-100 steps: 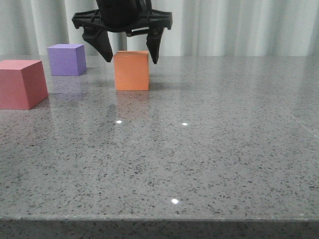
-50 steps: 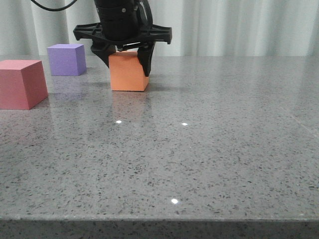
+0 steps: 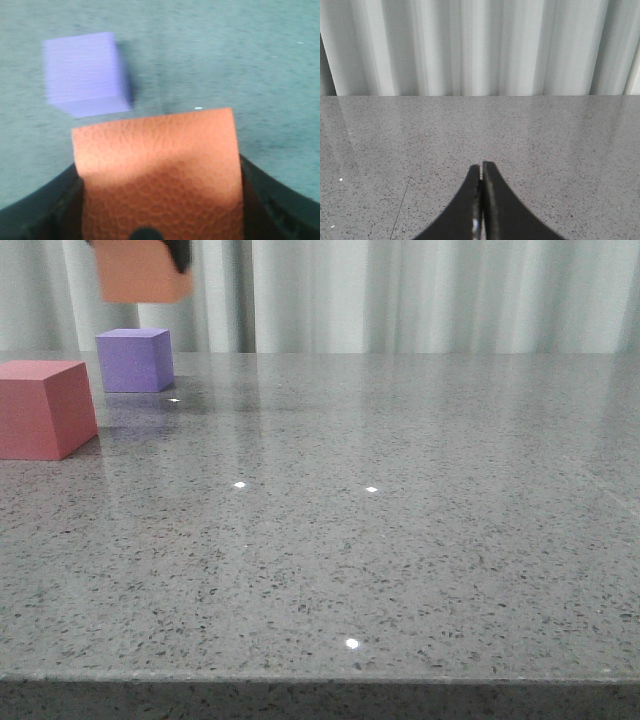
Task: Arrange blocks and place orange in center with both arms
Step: 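Lift the orange cube with the left gripper and carry it beside the purple cube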
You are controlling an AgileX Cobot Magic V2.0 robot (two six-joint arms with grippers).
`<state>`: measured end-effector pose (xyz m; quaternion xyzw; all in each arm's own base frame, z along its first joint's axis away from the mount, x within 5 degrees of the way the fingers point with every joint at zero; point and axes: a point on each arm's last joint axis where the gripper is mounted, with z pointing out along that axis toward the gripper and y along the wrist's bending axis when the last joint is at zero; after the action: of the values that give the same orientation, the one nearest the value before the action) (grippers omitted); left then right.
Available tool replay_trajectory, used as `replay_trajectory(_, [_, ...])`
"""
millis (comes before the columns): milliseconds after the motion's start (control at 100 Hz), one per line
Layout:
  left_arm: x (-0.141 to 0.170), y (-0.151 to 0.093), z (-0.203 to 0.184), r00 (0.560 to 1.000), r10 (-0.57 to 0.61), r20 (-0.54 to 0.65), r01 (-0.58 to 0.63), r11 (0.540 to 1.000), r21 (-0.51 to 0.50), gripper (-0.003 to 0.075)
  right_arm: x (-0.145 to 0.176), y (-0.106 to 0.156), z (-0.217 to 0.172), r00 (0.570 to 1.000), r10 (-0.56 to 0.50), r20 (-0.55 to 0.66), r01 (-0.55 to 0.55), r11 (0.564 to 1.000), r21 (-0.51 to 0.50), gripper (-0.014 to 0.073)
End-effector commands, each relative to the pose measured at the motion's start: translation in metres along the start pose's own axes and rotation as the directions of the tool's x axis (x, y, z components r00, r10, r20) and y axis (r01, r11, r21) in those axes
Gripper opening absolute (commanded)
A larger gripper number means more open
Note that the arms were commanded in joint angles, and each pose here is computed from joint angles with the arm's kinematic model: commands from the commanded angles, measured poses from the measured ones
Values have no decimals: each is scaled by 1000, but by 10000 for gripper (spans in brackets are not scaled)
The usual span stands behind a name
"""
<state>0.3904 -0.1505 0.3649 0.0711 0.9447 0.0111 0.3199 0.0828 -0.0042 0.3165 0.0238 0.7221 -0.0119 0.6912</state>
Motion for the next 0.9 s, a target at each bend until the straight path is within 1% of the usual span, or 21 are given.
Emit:
replay_trajectory(0, [-11,24,-33,996,-25,87,24,1000,17,219,-16,0,-1,994,-14,104,14,1000,2,-68])
replay_trajectory(140, [-10,44,-23,996,-62,67,60,998,37,219,-16,0,-1,994,-14,104,14,1000,2,-68])
replay_trajectory(280, [-4,52,-9,998,-49,50,47,998,39,219,-16,0,-1,994,-14,104,14,1000,2,-68])
replay_trajectory(630, [17,49,30,999,-28,35,26,999,40,219,-16,0,-1,994,-14,104,14,1000,2,-68])
replay_trajectory(890, [26,47,45,999,-22,35,21,999,47,219,-16,0,-1,994,-14,104,14,1000,2,-68])
